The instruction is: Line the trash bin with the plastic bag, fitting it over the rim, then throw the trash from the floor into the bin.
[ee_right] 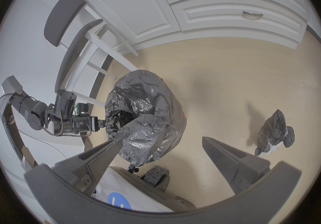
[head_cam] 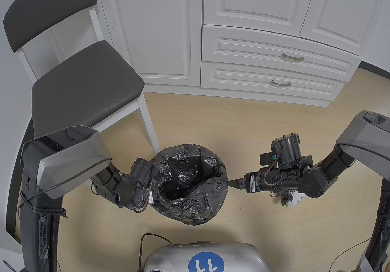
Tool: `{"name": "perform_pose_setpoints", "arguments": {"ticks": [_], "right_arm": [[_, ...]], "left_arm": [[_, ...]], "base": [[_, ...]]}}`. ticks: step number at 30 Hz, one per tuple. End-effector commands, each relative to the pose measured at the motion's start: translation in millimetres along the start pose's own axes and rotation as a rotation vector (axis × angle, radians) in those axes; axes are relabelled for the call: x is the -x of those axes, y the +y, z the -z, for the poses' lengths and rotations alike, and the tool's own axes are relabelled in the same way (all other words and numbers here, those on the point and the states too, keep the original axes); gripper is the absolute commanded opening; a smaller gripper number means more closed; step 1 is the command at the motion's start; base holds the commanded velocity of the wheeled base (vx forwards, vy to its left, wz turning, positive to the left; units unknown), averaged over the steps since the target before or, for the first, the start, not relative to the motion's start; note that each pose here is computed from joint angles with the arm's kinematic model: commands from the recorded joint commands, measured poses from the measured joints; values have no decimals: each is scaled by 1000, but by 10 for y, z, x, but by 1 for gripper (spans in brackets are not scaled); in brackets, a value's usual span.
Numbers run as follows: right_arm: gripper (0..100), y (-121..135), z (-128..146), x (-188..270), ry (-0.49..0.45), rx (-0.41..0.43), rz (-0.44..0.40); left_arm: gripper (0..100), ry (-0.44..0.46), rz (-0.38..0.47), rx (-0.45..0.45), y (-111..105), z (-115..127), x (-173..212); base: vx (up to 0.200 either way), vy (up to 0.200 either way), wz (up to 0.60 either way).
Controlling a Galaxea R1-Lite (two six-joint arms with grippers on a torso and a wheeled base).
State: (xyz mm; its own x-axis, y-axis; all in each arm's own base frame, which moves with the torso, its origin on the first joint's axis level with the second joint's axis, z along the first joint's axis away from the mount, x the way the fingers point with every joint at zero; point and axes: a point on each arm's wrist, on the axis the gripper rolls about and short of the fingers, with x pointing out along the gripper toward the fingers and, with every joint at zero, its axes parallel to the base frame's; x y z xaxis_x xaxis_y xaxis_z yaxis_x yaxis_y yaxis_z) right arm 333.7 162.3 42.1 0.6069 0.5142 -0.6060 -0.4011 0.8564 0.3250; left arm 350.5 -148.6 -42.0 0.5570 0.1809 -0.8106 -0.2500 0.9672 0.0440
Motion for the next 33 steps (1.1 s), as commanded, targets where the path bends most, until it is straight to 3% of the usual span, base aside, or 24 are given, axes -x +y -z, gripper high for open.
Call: {"name": "perform_pose_setpoints", "arguments": {"ticks": [1, 9, 16, 23, 28, 33], "right_arm": [[100, -8, 1, -7, 1, -1, 1], [100, -9, 9, -33, 0, -4, -1], [100, -13, 28, -53, 5, -5, 1], [100, -14, 22, -39, 2, -5, 2], [100, -14, 19, -40, 2, -5, 2], [100, -21, 8, -30, -2, -8, 3]], "left_arm": [[100, -37, 13, 54, 85, -146, -91], [100, -105, 74, 134, 120, -378, -110], [100, -114, 92, 136, 156, -362, -6], [100, -22, 243, 110, 378, -242, 424], [100, -56, 262, 141, 533, -316, 513], [100, -82, 226, 131, 725, -435, 438]], "base": [[0, 0, 0], [0, 0, 0], [0, 0, 0], [0, 0, 0], [0, 0, 0], [0, 0, 0]]}}
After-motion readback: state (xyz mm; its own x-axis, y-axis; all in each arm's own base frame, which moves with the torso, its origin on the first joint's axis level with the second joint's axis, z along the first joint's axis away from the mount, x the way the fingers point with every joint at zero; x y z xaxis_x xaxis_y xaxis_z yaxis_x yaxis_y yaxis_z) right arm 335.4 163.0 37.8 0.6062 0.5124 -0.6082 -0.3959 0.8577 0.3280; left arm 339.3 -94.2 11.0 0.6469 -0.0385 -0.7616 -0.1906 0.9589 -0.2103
